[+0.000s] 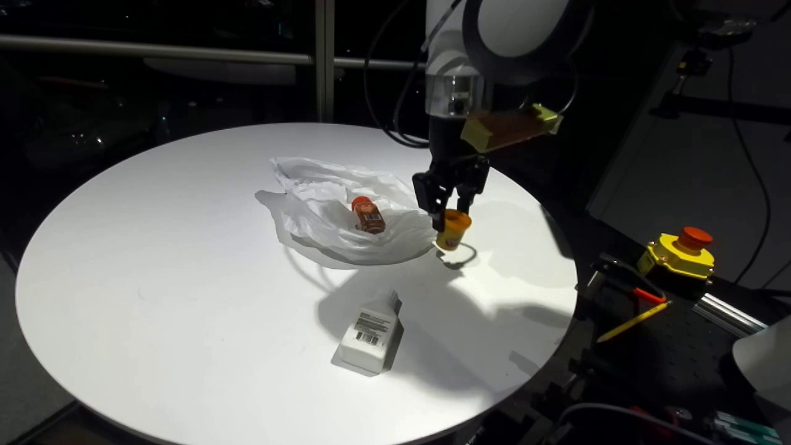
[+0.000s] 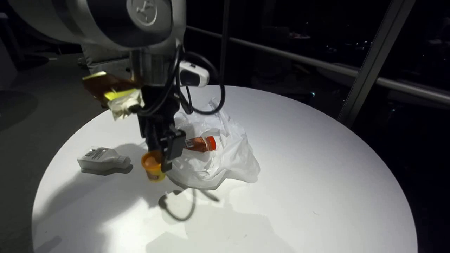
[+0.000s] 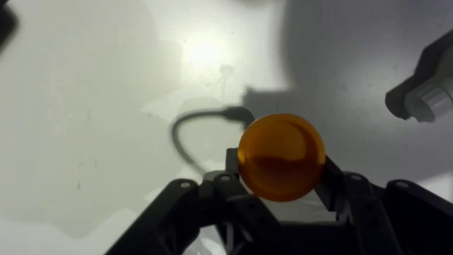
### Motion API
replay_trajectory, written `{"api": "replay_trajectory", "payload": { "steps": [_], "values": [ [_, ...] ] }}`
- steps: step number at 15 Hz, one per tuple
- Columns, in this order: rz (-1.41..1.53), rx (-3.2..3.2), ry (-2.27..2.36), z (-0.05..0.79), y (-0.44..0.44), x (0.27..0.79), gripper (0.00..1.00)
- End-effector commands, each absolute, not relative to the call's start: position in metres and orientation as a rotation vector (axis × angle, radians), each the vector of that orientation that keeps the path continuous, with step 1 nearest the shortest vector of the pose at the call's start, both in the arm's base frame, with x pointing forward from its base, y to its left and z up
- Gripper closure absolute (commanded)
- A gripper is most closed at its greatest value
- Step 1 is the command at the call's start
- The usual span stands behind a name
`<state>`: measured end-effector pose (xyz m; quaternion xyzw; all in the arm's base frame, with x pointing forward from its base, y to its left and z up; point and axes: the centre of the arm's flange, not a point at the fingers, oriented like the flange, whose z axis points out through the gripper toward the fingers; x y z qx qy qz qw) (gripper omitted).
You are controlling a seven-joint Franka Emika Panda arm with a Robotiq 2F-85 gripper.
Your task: Put the bottles in the white plastic bag
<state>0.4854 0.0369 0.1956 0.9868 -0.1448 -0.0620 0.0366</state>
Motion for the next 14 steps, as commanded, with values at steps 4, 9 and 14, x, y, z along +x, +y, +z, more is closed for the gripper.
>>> {"api": "replay_trajectory", "payload": {
  "steps": [4, 9, 14],
  "values": [
    [0.178, 2.992, -0.479, 0.258, 0.083, 0.587, 0.73],
    [0.219, 2.857, -0.493, 0.214, 0.109, 0.621, 0.73],
    [0.264, 2.778, -0.583, 0.188, 0.102, 0.629, 0.73]
  ]
}}
